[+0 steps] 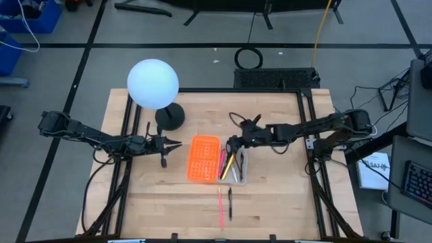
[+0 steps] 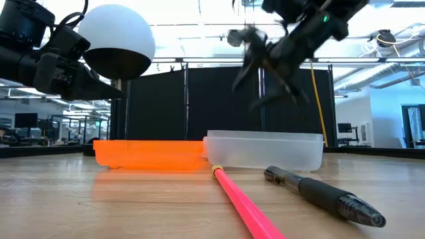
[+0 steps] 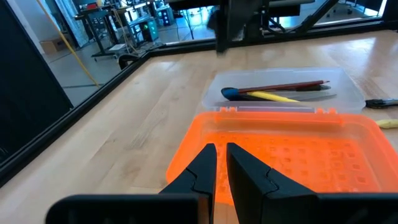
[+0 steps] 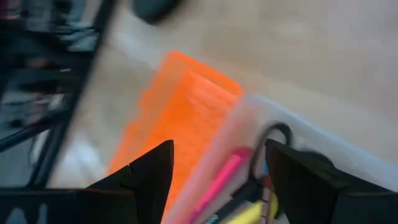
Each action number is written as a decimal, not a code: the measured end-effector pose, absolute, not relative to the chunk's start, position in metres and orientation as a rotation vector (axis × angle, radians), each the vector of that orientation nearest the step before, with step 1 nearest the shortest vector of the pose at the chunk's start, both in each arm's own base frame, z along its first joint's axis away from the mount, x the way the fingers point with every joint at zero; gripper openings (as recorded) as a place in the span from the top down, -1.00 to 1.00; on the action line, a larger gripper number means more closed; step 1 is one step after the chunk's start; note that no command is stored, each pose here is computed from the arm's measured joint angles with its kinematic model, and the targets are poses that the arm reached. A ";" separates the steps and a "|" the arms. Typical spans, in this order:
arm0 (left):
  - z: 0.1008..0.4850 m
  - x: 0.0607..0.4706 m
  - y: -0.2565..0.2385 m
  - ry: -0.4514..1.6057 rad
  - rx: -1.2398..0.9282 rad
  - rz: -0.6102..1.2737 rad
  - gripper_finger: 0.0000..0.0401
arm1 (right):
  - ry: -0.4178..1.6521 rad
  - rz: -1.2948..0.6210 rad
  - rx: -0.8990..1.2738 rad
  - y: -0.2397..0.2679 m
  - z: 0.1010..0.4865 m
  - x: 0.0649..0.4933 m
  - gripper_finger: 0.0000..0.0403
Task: Pick & place school supplies into a supply box
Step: Put the pink pencil into the orange supply box
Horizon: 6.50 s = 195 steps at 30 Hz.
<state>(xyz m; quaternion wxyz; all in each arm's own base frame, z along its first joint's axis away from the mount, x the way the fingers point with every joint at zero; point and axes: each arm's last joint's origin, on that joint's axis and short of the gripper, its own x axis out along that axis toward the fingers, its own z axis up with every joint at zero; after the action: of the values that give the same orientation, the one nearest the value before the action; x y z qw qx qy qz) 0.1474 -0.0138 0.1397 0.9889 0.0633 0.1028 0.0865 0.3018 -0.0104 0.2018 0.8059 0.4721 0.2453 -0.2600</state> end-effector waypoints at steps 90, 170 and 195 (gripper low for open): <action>0.121 0.139 -0.030 0.383 -0.208 0.111 0.77 | -0.197 -0.093 -0.031 0.009 0.188 0.127 1.00; 0.209 0.444 -0.198 0.922 0.671 -0.337 0.77 | -0.186 0.122 0.021 0.016 0.185 0.133 1.00; 0.201 0.416 -0.220 0.929 1.266 -0.826 0.77 | -0.296 0.134 0.084 0.016 0.196 0.130 1.00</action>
<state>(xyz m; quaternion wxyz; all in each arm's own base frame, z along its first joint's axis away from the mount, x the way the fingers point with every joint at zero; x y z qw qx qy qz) 0.4160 -0.2201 0.2007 0.6317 0.5530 0.4059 -0.3611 0.1304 0.0158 0.1958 0.9860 0.0416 -0.1474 0.0667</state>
